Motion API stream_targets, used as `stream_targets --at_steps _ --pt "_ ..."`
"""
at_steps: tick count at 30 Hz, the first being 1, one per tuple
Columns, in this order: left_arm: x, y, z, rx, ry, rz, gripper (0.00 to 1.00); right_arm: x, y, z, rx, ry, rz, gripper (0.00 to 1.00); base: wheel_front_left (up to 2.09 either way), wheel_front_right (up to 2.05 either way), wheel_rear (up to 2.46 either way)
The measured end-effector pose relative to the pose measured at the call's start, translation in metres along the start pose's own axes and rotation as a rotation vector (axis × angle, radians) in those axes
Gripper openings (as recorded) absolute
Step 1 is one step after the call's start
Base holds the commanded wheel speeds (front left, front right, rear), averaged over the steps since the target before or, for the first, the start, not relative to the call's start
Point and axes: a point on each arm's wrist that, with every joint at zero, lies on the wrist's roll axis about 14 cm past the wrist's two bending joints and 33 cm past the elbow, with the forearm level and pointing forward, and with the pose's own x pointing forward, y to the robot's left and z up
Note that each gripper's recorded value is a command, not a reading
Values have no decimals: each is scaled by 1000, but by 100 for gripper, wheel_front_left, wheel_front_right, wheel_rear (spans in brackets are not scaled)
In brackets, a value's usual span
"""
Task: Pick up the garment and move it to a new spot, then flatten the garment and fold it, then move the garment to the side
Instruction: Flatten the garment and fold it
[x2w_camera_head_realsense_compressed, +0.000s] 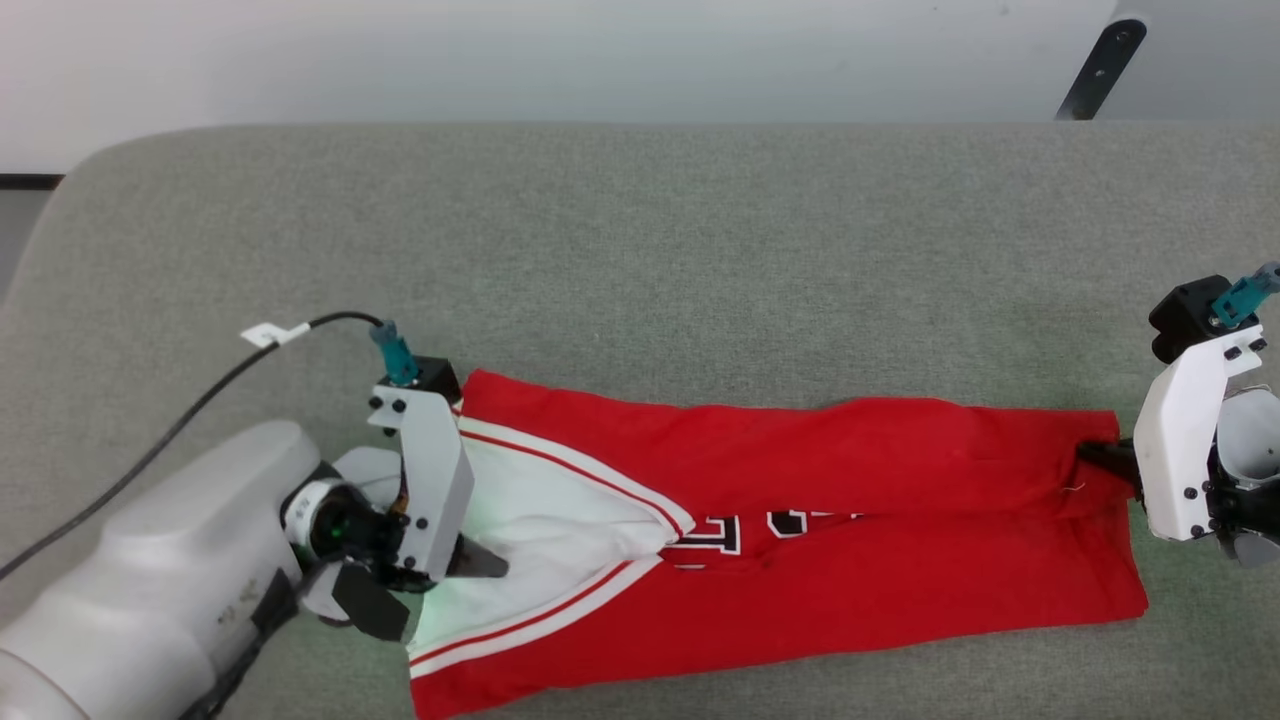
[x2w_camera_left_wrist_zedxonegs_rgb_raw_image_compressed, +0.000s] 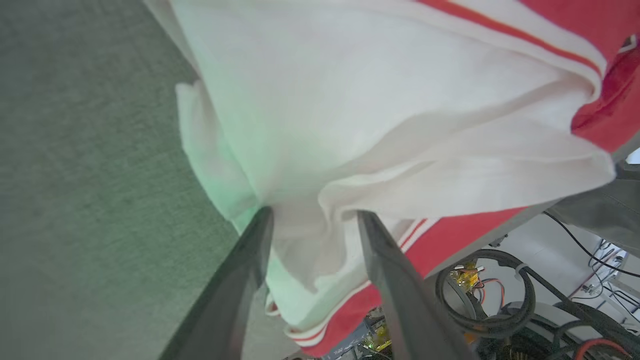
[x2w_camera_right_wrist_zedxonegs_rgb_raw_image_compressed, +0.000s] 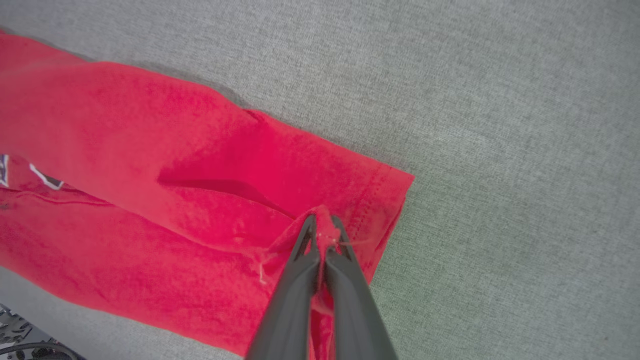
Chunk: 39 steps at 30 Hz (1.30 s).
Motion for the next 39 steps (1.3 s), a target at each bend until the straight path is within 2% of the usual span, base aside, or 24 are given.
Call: stream_targets --at_steps 13,25,27,28,39 --pt "-28 10 -5 -26 31 67 100 1 5 -7 13 53 2 0 0 0 0" --pt "-37 12 -12 -72 11 51 100 29 2 -28 96 200 -6 0 0 0 0" --pt "-39 13 -12 -81 0 53 100 31 1 -25 93 201 -16 48 0 0 0" --pt "-40 14 -13 -84 -2 56 100 32 1 -23 95 197 -18 100 0 0 0" --pt "-61 21 -20 -90 -119 119 100 4 -10 -7 80 171 -87 100 0 0 0"
